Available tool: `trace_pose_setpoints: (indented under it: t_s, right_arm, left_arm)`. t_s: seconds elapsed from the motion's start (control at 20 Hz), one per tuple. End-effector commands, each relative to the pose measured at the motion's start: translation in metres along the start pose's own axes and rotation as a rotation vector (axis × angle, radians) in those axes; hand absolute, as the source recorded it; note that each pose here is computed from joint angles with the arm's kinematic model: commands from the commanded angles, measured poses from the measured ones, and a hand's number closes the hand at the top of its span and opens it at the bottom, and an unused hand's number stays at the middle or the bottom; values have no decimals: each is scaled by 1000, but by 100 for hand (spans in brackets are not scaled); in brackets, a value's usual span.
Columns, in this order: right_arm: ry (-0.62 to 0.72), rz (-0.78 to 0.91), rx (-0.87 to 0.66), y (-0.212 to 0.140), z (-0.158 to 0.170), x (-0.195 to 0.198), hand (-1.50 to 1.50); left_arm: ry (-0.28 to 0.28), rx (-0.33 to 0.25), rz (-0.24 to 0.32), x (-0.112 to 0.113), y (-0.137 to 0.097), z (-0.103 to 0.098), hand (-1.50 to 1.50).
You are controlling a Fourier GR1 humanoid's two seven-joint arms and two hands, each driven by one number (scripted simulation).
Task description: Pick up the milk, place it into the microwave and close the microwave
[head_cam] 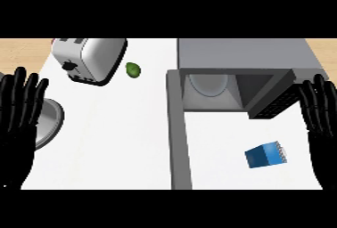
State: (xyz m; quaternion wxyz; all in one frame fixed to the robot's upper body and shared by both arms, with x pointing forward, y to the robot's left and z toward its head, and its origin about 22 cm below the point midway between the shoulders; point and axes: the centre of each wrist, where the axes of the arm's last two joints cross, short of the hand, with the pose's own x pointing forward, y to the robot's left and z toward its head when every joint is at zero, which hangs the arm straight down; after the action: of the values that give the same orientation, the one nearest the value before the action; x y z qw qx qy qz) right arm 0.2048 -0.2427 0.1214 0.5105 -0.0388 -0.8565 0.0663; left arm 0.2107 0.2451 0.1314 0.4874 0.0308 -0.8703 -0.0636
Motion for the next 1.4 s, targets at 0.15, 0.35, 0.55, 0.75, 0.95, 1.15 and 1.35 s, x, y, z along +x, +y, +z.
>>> trace_pose_setpoints:
  t_s: [0.15, 0.35, 0.55, 0.75, 0.95, 1.15, 1.35]
  right_arm:
    - [21, 70, -162, 19, 19, 16, -150]
    - [73, -176, -153, 42, 24, 9, -150]
    - [57, -193, -158, 57, 51, 35, -150]
    - [64, -182, -168, 61, 47, 29, -150]
    - [67, -126, -230, 74, 69, 22, -150]
    - [76, -29, -312, 72, 57, 9, -150]
    - [75, 66, -365, 75, 73, -6, -150]
  left_arm:
    - [32, 32, 3, -1, 26, -4, -150]
    - [179, 102, 126, -27, 24, 9, -150]
    - [202, 122, 125, -20, 27, 16, -150]
    - [192, 112, 109, -2, 43, 42, -150]
    - [206, 119, 134, -6, 39, 48, -150]
    - [202, 95, 138, 2, 24, 64, -150]
    - [204, 125, 114, 7, 34, 93, -150]
